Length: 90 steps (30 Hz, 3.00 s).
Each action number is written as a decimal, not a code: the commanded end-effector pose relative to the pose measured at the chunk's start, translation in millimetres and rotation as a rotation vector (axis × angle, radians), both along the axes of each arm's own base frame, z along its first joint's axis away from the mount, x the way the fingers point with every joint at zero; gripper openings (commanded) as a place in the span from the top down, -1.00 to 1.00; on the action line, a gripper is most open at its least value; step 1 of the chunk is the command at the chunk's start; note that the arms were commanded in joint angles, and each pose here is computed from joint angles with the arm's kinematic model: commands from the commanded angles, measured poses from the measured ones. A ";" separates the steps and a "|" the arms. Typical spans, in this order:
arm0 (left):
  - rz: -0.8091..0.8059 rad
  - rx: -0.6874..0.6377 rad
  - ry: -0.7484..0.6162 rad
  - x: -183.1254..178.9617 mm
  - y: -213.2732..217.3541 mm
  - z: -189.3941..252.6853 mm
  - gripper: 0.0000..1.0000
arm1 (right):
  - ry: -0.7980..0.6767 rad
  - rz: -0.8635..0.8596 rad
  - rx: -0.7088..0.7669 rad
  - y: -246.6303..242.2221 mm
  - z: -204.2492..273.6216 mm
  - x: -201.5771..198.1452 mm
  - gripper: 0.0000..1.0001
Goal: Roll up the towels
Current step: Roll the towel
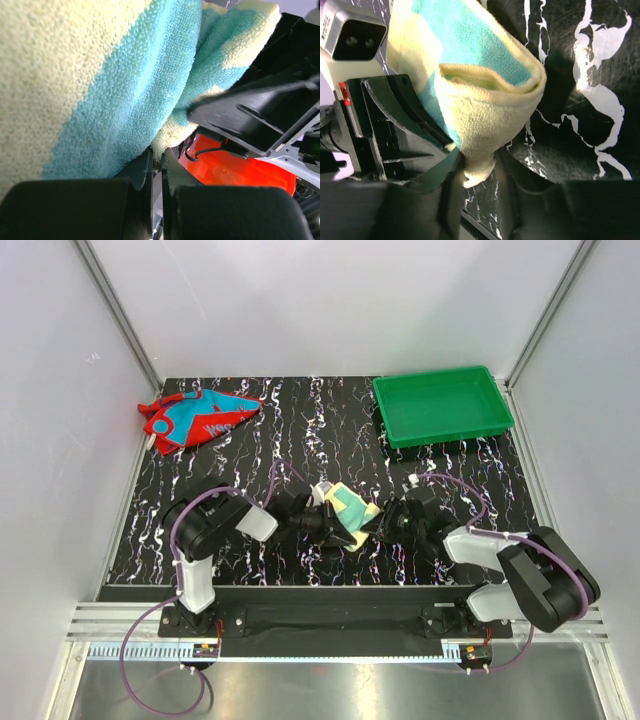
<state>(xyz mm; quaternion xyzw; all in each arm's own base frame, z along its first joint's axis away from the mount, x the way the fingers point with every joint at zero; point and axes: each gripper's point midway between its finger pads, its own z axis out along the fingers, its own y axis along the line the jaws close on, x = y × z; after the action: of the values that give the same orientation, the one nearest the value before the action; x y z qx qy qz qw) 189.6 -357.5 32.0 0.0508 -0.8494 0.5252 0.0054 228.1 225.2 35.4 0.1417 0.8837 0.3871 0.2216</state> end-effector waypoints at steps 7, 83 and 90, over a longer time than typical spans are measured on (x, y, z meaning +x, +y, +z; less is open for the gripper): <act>-0.021 -0.039 -0.077 8.5 -5.1 20.8 0.83 | -0.011 0.016 -0.002 7.8 -2.8 7.5 0.79; -0.403 0.568 -0.901 -47.5 -25.9 -19.6 0.67 | 0.102 -0.095 -0.730 -107.7 93.0 23.9 -0.99; -0.342 0.400 -0.710 -50.0 -33.1 -5.8 0.77 | -0.084 -0.241 -0.627 -124.5 143.3 15.7 -0.99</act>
<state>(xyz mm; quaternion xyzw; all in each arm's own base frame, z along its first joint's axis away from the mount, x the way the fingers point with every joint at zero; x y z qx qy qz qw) 156.8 -393.9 28.0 -0.3050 -0.8657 0.2843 -0.2768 246.7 113.4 152.7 0.1281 0.9485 0.0647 0.2825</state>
